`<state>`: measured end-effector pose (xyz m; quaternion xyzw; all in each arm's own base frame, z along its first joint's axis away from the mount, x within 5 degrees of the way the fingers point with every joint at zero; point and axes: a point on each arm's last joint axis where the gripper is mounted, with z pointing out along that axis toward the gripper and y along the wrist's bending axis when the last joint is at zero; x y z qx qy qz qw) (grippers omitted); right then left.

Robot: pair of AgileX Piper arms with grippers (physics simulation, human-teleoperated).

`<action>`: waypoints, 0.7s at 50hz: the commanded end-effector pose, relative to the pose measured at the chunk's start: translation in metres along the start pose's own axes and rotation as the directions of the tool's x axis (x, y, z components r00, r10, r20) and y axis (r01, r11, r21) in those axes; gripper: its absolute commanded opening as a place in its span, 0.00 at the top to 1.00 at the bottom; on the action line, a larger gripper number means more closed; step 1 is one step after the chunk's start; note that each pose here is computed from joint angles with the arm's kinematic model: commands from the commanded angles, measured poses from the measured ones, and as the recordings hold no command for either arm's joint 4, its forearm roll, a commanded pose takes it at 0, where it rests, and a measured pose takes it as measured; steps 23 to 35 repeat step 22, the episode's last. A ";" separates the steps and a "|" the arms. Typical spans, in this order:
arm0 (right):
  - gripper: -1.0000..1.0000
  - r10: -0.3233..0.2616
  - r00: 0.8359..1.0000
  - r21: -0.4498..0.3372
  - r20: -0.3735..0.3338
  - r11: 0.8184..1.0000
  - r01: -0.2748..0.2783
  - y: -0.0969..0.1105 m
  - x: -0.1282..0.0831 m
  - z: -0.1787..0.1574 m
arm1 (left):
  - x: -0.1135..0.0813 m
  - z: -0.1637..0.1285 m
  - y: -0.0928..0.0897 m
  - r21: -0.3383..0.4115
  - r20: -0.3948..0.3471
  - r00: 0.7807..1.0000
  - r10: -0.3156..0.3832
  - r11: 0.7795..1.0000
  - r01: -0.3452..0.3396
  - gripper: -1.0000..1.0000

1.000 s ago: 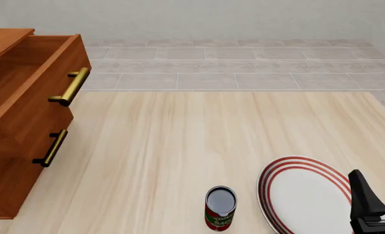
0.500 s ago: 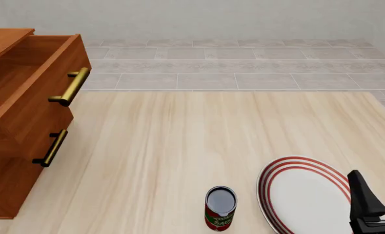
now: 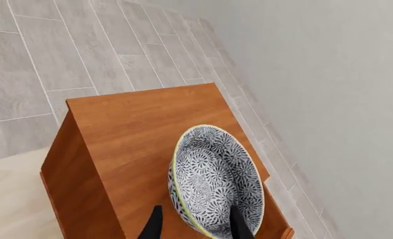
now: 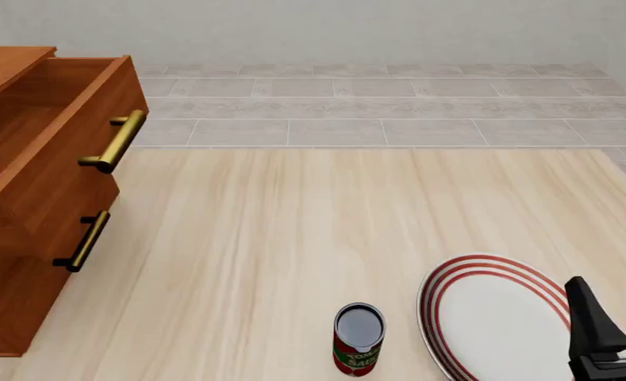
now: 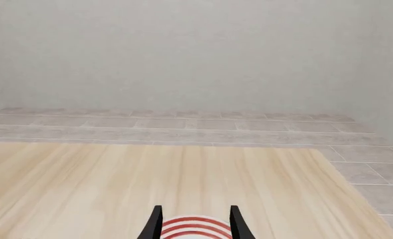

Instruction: Put the bowl on top of the cabinet.

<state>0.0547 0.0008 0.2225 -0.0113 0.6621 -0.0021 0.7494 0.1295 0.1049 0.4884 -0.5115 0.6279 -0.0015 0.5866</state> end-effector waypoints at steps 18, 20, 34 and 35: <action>0.00 0.008 1.000 0.000 0.008 1.000 -0.008 0.000 0.000 0.000 | 0.016 -0.077 0.004 0.127 0.031 0.999 -0.006 0.992 0.002 0.00; 0.00 0.008 1.000 0.000 0.008 1.000 -0.008 0.000 0.000 0.000 | 0.017 -0.084 0.005 0.138 0.038 0.999 -0.009 0.990 0.004 0.00; 0.00 0.007 1.000 -0.001 0.009 1.000 -0.007 0.000 0.000 0.000 | 0.020 -0.092 0.007 0.154 0.037 0.999 -0.014 0.988 0.008 0.00; 0.00 0.007 1.000 -0.001 0.009 1.000 -0.007 0.000 0.000 0.000 | 0.020 -0.092 0.007 0.154 0.037 0.999 -0.014 0.988 0.008 0.00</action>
